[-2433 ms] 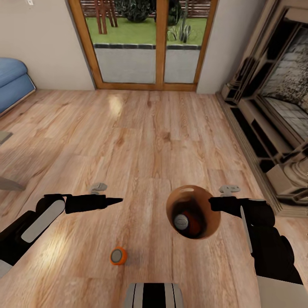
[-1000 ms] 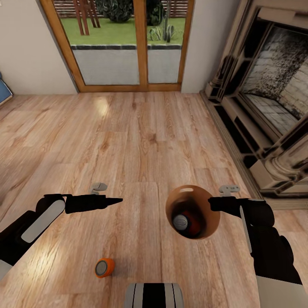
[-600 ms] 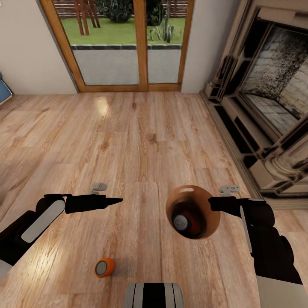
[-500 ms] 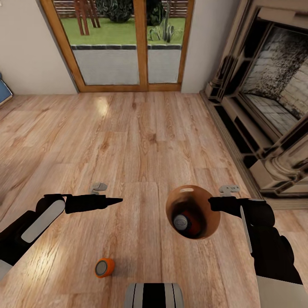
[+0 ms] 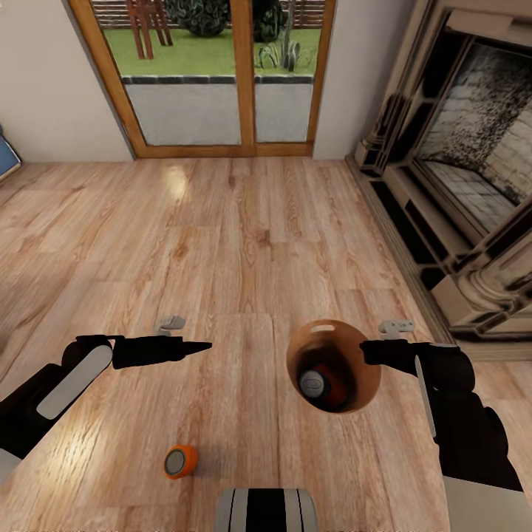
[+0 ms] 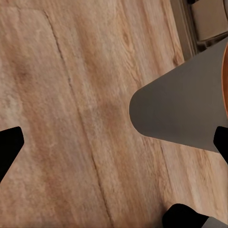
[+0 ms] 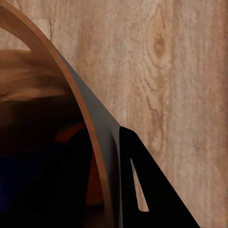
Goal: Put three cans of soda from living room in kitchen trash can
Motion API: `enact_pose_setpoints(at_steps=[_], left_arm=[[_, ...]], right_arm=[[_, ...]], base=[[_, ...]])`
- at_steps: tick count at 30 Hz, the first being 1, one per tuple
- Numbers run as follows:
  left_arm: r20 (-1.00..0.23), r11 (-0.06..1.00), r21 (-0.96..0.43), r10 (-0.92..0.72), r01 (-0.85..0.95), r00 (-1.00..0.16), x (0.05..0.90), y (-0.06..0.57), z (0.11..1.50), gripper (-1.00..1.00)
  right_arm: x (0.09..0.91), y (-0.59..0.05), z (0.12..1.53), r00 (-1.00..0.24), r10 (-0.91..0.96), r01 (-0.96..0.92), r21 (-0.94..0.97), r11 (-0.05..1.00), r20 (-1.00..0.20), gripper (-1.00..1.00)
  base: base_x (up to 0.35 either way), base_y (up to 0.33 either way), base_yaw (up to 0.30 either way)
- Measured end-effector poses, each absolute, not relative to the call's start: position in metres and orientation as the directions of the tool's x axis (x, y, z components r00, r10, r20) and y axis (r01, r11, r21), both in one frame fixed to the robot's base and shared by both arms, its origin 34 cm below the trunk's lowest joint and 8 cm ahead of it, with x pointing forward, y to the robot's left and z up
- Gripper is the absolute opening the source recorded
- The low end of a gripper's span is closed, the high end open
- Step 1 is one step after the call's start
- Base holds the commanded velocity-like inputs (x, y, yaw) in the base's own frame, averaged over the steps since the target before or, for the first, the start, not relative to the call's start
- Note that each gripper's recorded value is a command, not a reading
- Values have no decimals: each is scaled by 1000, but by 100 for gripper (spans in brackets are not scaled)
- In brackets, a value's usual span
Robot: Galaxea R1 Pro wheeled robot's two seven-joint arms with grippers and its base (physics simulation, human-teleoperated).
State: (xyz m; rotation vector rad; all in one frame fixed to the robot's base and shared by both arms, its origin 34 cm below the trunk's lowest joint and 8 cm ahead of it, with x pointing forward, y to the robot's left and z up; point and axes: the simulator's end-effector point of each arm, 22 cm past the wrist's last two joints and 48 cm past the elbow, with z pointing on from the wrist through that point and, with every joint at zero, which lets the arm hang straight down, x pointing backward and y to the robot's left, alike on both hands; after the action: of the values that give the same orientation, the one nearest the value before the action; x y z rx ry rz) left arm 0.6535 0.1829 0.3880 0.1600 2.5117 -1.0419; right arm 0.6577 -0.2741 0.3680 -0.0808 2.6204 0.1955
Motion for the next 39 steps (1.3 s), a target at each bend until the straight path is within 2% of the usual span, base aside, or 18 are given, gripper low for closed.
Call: enact_pose_setpoints(at_steps=[16,39], left_arm=[[-396,714,-656,-51,244,-917,650,183,374,100],[-379,713,-662,-51,232,-924,648,183,365,100]], right_arm=[[654,-275,354,-881,-22,-90,123,988,-473,-100],[678,-261,364,-863,-10,-99,149,984,-505,-100]], base=[[0,0,0],[0,0,0]])
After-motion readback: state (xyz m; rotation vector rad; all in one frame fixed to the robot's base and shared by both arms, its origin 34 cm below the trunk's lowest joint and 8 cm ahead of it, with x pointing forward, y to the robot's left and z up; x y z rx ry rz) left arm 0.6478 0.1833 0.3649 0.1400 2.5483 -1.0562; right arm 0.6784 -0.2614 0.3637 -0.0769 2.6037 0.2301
